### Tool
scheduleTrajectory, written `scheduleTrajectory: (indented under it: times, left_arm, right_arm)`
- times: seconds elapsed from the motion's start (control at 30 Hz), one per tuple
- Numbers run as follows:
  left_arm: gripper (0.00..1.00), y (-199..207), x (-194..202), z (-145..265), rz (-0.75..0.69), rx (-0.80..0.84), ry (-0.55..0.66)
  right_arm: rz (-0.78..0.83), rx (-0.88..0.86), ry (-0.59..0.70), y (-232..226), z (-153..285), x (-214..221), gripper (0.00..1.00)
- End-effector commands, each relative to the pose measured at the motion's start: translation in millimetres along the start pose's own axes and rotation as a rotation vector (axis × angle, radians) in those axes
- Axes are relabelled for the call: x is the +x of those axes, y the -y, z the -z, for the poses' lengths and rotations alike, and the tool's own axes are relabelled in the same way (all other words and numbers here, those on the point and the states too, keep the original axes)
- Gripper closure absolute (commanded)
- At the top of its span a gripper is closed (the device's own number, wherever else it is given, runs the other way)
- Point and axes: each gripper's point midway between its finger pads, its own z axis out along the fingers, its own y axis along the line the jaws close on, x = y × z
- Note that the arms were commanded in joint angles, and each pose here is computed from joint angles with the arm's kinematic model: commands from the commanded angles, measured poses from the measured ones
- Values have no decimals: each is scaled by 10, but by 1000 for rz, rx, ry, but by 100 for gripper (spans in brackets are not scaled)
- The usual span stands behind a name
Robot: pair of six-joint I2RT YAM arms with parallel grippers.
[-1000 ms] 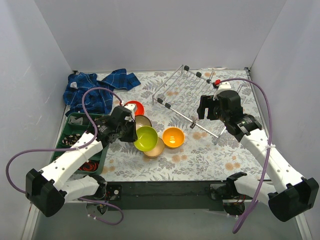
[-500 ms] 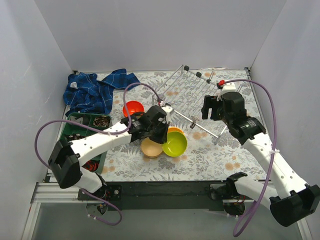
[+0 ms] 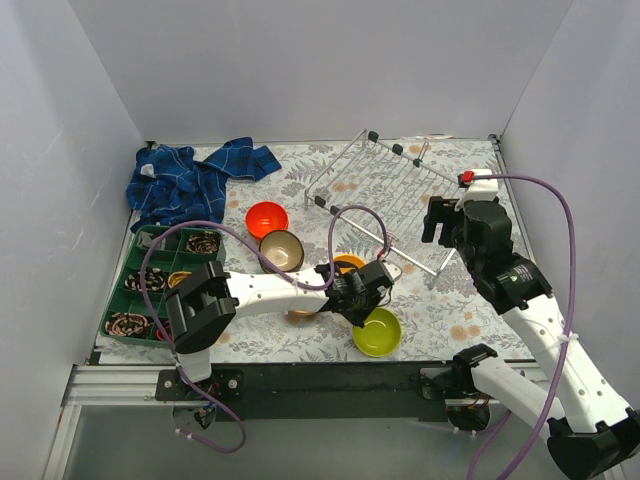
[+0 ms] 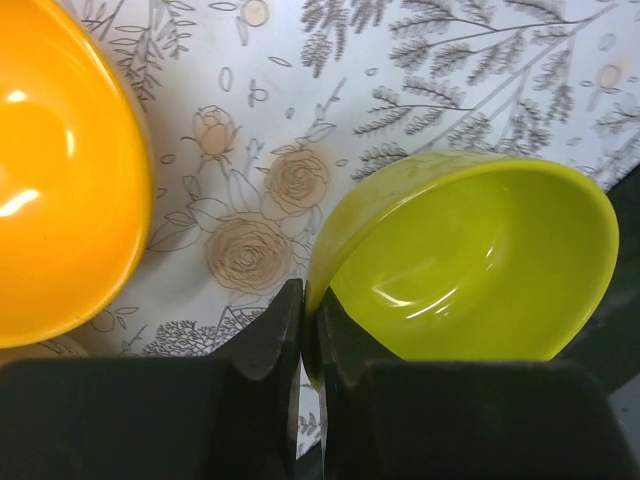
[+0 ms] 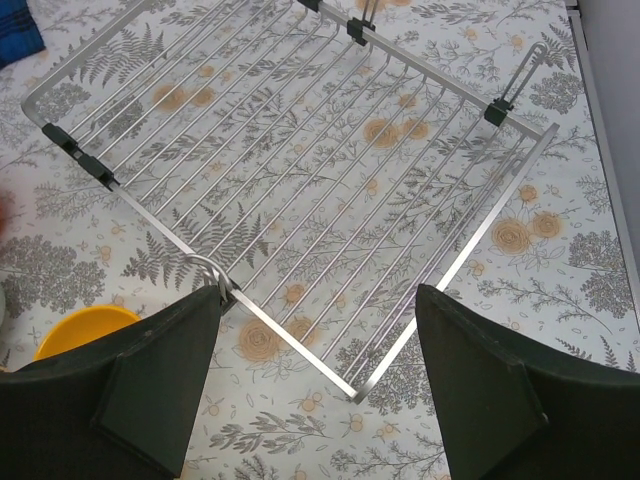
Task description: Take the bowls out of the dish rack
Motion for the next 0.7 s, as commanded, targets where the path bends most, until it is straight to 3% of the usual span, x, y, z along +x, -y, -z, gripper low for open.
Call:
scheduleTrajectory:
  times: [0.0, 0.17, 0.23, 0.37, 0.4, 0.53, 0.67]
  left_arm:
    - [100, -117, -249, 15, 8, -64, 100]
    - [100, -187, -184, -87, 11, -96, 87]
    - [95, -195, -185, -69, 20, -102, 95]
    - [74, -217, -241, 40, 38, -108, 129]
    - [61, -206, -264, 75, 40, -104, 140]
    - [35, -234, -518, 341, 58, -107, 229]
    - [22, -430, -874, 665, 123, -99, 322]
  right_arm:
    - [-12, 14, 48, 36, 10, -77, 13]
    - [-25, 8, 49, 40, 38, -21, 13]
    - [-29, 8, 46, 48, 42, 13, 13]
    - [-32, 7, 44, 45, 41, 24, 13]
    - [-33, 3, 49, 39, 53, 6, 13]
    - [-36, 10, 58, 59, 80, -23, 12]
    - [-41, 5, 63, 48, 107, -78, 11]
